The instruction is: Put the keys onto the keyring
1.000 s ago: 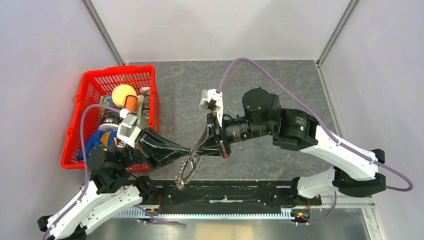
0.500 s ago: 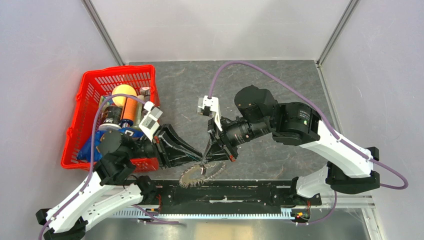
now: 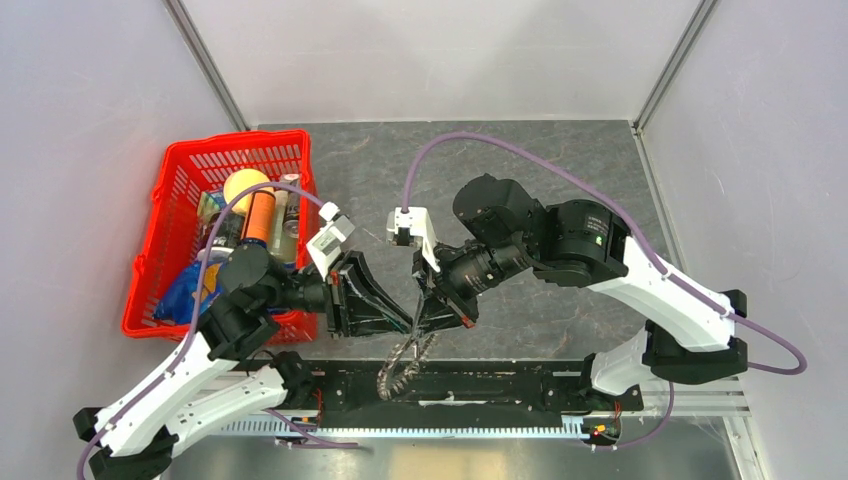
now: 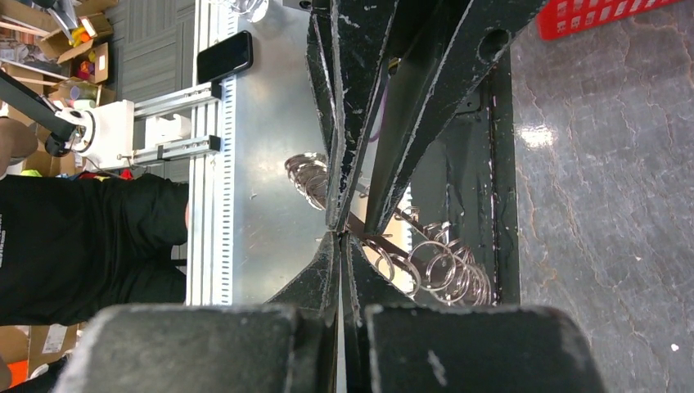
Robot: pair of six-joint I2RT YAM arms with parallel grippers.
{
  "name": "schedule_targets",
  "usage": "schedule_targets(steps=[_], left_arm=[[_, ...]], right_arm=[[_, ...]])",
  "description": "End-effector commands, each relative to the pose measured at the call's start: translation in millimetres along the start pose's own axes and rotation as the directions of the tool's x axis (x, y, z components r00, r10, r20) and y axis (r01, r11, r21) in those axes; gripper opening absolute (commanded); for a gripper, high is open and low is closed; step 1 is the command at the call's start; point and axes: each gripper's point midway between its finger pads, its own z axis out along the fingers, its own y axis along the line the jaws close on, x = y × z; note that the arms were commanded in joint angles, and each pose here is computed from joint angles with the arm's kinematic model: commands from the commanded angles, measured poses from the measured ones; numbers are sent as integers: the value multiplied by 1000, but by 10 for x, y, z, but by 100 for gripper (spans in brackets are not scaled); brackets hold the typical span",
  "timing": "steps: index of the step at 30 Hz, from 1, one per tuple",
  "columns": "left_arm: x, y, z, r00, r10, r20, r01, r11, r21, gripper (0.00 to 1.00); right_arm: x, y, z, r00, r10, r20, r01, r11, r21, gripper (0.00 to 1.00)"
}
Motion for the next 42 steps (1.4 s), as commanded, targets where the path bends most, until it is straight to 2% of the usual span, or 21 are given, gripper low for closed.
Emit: schedule_targets(steps=[1, 7, 35, 37, 39, 42], left_arm=[[57, -127, -28, 998, 27, -63, -24, 998, 55, 23], [149, -76, -32, 994, 8, -105, -3, 999, 46, 21], [176, 17, -17, 990, 21, -141, -19, 1000, 11, 20], [164, 20, -8, 990, 24, -138, -22, 1000, 12, 15], [152, 27, 2, 991, 28, -134, -26, 1000, 13, 3], [116, 28, 3, 993, 50, -110, -49, 999, 10, 2]], right_arm=[[-194, 81, -78, 996, -65, 66, 66, 998, -13, 0], [-203, 56, -60, 996, -66, 56, 66, 998, -3, 0], [16, 20, 141, 998, -43, -52, 39, 997, -70, 0], [26, 21, 149, 998, -44, -55, 40, 996, -75, 0], [29, 24, 154, 998, -43, -55, 39, 996, -79, 0], [43, 26, 159, 997, -47, -53, 43, 996, -83, 0]])
